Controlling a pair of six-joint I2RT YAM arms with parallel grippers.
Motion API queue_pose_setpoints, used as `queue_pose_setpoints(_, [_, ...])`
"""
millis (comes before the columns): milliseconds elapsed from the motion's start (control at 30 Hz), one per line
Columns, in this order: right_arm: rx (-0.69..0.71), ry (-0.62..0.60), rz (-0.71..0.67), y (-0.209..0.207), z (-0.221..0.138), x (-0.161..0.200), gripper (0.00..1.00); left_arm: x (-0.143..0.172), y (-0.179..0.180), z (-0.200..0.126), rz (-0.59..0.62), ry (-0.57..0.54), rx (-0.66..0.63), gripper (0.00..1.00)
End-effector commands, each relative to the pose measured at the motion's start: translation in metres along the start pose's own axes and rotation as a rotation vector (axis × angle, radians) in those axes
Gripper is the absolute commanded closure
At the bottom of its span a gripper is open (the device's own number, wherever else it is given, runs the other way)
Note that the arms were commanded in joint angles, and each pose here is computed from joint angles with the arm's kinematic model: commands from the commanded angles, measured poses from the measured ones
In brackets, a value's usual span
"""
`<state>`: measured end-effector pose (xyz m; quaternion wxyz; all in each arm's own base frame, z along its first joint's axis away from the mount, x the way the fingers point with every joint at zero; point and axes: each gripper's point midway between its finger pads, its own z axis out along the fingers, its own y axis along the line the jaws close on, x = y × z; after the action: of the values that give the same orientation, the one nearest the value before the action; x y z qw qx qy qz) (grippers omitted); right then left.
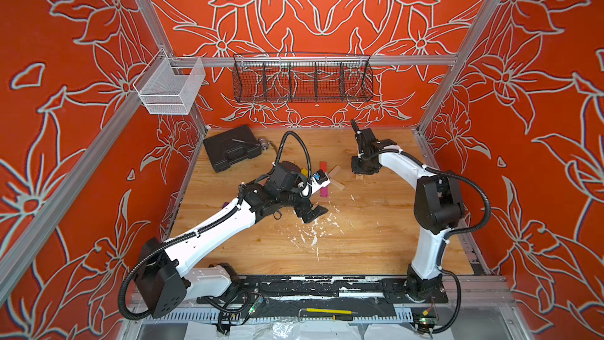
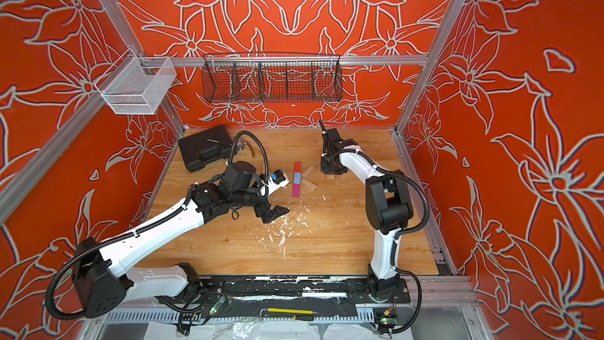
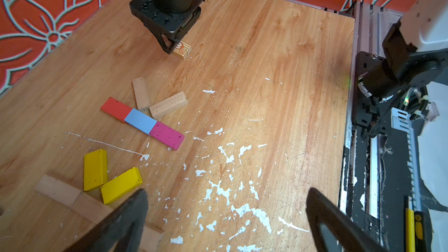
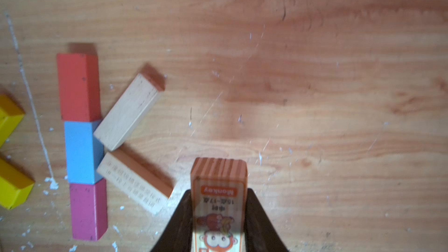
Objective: Assemble the letter k with building blocks
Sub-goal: Pick up the building block from the center of the board.
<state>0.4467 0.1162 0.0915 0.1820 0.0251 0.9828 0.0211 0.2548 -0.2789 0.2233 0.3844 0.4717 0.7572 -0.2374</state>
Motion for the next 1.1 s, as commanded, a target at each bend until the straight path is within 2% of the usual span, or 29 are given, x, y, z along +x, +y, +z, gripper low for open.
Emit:
queue_pose_setpoints(0, [0.005, 0.068, -0.052, -0.005, 0.010, -0.001, 0.76, -0.018, 0.002, -0.015, 0.003, -0.057, 0.005, 0.01])
queue_pose_setpoints(700, [-0.010, 0.107, 0.005, 0.005, 0.065, -0.040, 0.76, -0.019, 0.009, -0.017, -0.032, -0.065, 0.011, 0.01])
queue_pose_setpoints(1067, [0.014, 0.151, 0.036, -0.004, 0.081, -0.032, 0.76, -0.020, 0.011, -0.018, -0.045, -0.069, 0.019, 0.01])
